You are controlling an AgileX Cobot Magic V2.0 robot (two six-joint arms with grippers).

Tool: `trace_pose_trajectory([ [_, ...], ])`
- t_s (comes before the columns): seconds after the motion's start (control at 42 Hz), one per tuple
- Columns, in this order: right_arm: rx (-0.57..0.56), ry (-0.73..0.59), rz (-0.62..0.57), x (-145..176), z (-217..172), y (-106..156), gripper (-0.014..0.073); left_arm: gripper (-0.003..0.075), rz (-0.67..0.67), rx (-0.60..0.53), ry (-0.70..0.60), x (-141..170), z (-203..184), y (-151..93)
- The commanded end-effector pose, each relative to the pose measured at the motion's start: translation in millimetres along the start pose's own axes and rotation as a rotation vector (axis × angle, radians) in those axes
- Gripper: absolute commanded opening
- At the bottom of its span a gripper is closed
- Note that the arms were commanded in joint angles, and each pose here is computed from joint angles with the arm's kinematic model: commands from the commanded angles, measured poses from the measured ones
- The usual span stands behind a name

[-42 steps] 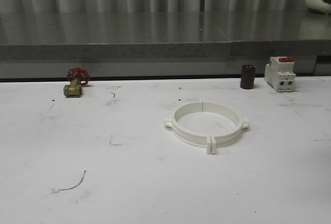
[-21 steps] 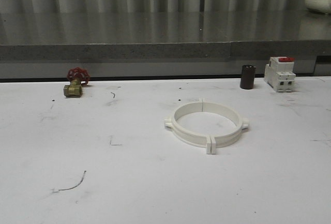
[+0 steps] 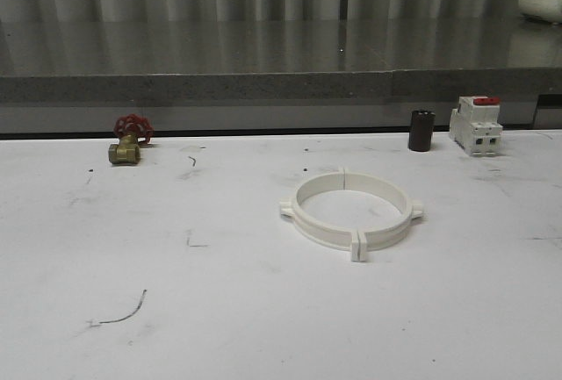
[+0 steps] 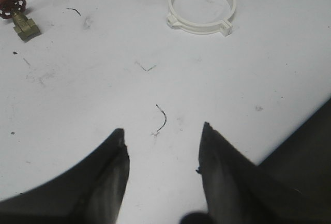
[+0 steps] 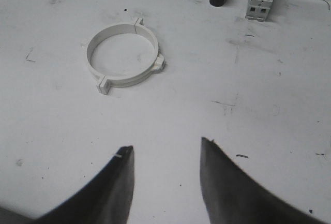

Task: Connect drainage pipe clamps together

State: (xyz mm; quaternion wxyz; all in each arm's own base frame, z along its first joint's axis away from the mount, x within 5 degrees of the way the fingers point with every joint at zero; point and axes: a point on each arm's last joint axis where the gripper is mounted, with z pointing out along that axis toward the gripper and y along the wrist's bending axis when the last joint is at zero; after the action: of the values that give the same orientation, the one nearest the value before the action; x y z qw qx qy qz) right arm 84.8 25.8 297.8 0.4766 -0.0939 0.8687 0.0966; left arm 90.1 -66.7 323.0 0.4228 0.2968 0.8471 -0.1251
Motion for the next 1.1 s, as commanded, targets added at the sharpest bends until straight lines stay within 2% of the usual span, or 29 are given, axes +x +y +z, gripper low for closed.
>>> trace_pose_trajectory([
  [0.0,0.004,-0.12,0.005,-15.3,-4.3,0.0,0.0239,0.0314,-0.005,0.003,-0.092,-12.5,-4.4,0.0],
  [0.143,0.006,-0.151,0.005,-18.1,-4.7,-0.1,0.0001,0.0314,-0.005,0.003,-0.092,-12.5,-4.4,0.0],
  [0.214,0.007,-0.159,0.005,-18.9,-4.8,-0.2,-0.0075,0.0314,-0.005,0.003,-0.092,-12.5,-4.4,0.0],
  [0.572,0.007,-0.162,0.004,-19.1,-4.8,-0.2,-0.0069,0.0311,-0.005,0.003,-0.094,-12.7,-4.4,0.0],
  [0.62,0.007,-0.162,0.004,-19.1,-4.8,-0.2,-0.0069,0.0283,-0.005,0.003,-0.094,-12.7,-4.4,0.0],
  [0.739,0.007,-0.162,0.004,-19.1,-4.8,-0.2,-0.0069,0.0119,-0.003,0.002,-0.097,-12.9,-4.4,0.1],
  [0.882,0.007,-0.162,0.004,-19.1,-4.8,-0.2,-0.0069,-0.0017,-0.002,0.0,-0.097,-12.9,-4.4,0.2],
  [1.072,0.007,-0.162,0.004,-19.1,-4.8,-0.2,-0.0069,-0.002,-0.002,0.0,-0.097,-12.9,-4.4,0.2],
])
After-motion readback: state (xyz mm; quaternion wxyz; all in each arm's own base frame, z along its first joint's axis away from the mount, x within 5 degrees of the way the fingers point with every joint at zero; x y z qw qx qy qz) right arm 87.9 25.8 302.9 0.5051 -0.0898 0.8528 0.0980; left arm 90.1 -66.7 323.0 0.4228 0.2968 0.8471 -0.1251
